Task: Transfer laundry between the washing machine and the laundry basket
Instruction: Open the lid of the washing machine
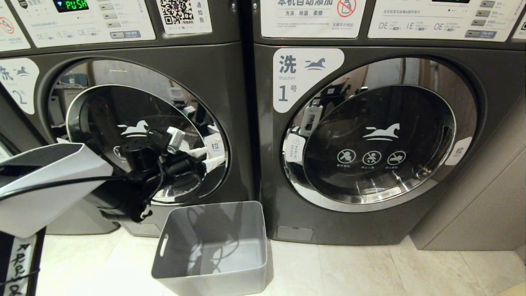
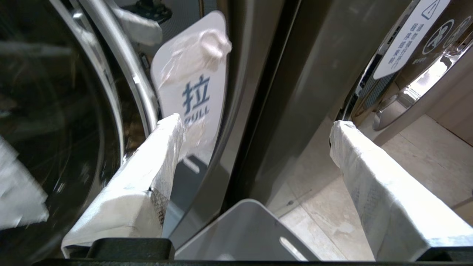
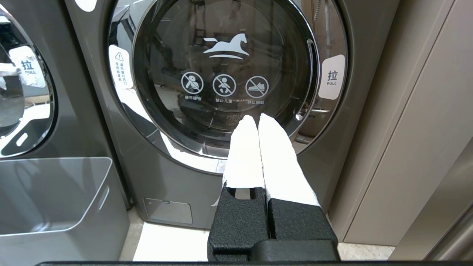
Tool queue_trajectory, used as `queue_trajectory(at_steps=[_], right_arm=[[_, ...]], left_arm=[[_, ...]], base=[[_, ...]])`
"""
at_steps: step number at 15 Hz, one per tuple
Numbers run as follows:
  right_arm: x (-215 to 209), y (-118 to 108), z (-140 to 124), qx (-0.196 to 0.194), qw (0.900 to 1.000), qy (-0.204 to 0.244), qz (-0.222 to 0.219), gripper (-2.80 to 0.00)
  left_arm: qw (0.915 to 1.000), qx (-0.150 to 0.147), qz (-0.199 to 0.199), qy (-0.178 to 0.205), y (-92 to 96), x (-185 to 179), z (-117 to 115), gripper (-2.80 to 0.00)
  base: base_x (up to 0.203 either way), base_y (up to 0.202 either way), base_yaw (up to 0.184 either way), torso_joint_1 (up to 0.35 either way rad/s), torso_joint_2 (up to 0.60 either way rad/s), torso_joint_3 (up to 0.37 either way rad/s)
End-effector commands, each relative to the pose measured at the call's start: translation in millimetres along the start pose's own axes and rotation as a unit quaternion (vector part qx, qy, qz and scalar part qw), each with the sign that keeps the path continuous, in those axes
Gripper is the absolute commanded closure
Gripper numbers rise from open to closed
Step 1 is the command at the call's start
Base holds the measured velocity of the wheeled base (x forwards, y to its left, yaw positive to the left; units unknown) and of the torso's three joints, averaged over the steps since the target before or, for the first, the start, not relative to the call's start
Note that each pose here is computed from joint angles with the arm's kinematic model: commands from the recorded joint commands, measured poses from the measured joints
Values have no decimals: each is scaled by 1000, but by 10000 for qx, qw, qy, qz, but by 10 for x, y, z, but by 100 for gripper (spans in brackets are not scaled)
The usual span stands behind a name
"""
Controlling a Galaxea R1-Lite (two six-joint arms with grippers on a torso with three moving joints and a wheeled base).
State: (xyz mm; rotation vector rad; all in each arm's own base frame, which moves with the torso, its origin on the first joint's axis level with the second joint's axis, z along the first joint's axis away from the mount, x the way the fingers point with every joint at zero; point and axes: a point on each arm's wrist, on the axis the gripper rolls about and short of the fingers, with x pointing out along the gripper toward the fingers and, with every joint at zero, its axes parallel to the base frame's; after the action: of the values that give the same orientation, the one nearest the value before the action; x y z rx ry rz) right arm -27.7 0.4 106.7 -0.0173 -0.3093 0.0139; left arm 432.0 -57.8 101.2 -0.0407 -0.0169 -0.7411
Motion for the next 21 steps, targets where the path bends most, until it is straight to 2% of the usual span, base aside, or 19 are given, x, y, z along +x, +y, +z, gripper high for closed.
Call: queue_trajectory(at_steps=[1,5,9,21], right_arm=[[7,2,-115,1,9998,196,5,0],[7,2,-115,1,9998,196,5,0],[7,2,-115,1,9998,196,5,0],[7,2,-115,1,9998,196,5,0]], left_arm=[[10000,22,73,-28,31,48,-44,-280],[9999,43,148,-51,64,96,-80,-280],[9987,-16,510,-7,74,42,-90,-280],[9982,-96,584,43,106,-48,-76,-280]], base=[[0,0,0,0,0,0],[0,0,0,0,0,0],[0,0,0,0,0,0],[0,0,0,0,0,0]])
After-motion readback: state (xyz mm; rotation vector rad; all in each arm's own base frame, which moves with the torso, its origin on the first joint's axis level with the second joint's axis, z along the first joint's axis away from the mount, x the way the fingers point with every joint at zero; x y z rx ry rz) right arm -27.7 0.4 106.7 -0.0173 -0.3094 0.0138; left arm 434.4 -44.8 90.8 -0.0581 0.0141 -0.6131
